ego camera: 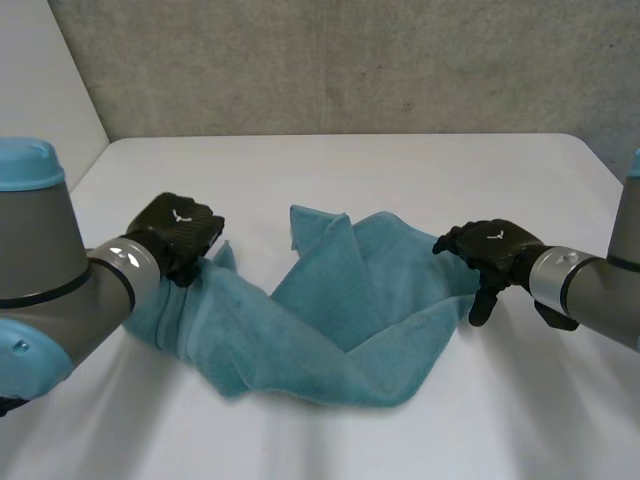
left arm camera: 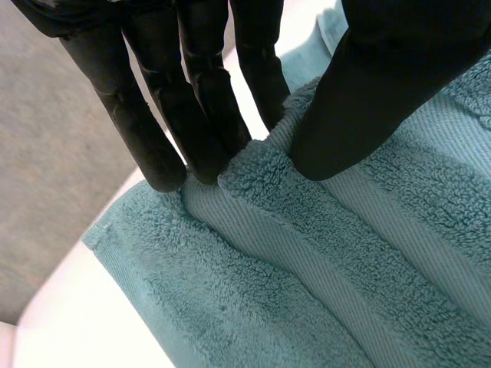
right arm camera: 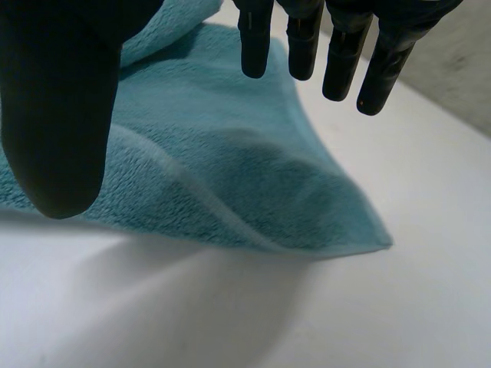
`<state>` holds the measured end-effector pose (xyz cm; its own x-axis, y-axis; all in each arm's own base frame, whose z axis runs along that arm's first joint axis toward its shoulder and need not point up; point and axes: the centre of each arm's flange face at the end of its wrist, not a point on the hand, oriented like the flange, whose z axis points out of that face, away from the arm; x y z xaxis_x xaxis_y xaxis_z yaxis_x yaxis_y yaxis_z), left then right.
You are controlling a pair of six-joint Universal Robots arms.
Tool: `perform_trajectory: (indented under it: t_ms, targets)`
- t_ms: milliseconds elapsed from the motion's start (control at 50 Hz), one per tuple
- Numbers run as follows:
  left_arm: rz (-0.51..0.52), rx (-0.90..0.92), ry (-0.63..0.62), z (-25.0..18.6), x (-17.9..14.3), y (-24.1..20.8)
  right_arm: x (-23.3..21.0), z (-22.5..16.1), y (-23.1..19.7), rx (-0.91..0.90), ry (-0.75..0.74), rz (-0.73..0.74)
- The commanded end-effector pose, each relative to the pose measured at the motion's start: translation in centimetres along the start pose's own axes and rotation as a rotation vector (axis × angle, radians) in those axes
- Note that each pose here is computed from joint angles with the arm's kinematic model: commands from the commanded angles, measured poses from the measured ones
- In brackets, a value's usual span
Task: Fold the laundry
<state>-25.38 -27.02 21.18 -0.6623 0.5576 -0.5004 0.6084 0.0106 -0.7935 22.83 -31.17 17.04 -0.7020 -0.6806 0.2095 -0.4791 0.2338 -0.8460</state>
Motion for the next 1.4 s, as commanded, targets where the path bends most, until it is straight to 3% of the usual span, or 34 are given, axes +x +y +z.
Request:
perform_trajectory:
  t_ms: [20, 300, 540, 680, 800, 840, 980, 1100, 1180, 1280, 1320, 1340, 1380, 1400]
  targets:
    - [0.013, 0.077, -0.048, -3.0, -1.0, -2.3, 0.0, 0.6, 0.0, -0.079, -0.155, 0.056]
    - [0.031, 0.229, -0.156, -8.9, -2.9, -5.8, -1.2, 2.5, 2.3, -0.135, -0.228, 0.106]
    - [0.031, 0.24, -0.184, -9.5, -3.4, -6.0, -0.1, 3.3, 1.4, -0.034, -0.153, 0.071]
    - [0.015, 0.214, -0.265, -8.7, -5.8, -5.1, 1.8, -2.7, -6.6, 0.21, -0.028, 0.099]
    - [0.004, 0.212, -0.299, -8.4, -6.7, -4.7, 1.4, -6.4, -9.2, 0.244, -0.005, 0.056]
    - [-0.024, 0.187, -0.283, -8.1, -6.4, -3.9, 1.1, -8.8, -9.9, 0.207, 0.002, 0.011]
    - [-0.097, 0.099, -0.206, -6.4, -4.7, -1.2, -0.3, -9.5, -8.0, 0.052, -0.041, -0.14]
    - [-0.139, -0.031, -0.101, -2.4, -2.3, 2.6, -1.5, -7.1, -6.2, -0.081, -0.025, -0.216]
    - [-0.133, -0.015, -0.111, 0.0, -2.6, 3.0, -1.3, -5.2, -6.0, -0.106, 0.012, -0.257]
    - [-0.108, 0.126, -0.205, 3.2, -5.3, 0.5, 0.5, -1.9, -8.0, 0.002, 0.121, -0.321]
    - [-0.073, 0.298, -0.304, 4.1, -8.2, -3.7, 2.4, -1.2, -12.3, 0.187, 0.254, -0.369]
    - [-0.073, 0.299, -0.305, 4.1, -8.2, -3.7, 2.4, -1.2, -12.4, 0.188, 0.255, -0.369]
    - [-0.037, 0.51, -0.438, 3.6, -11.4, -8.9, 4.2, -2.5, -18.2, 0.433, 0.434, -0.419]
    - [-0.037, 0.511, -0.439, 3.6, -11.4, -8.9, 4.2, -2.5, -18.2, 0.435, 0.435, -0.419]
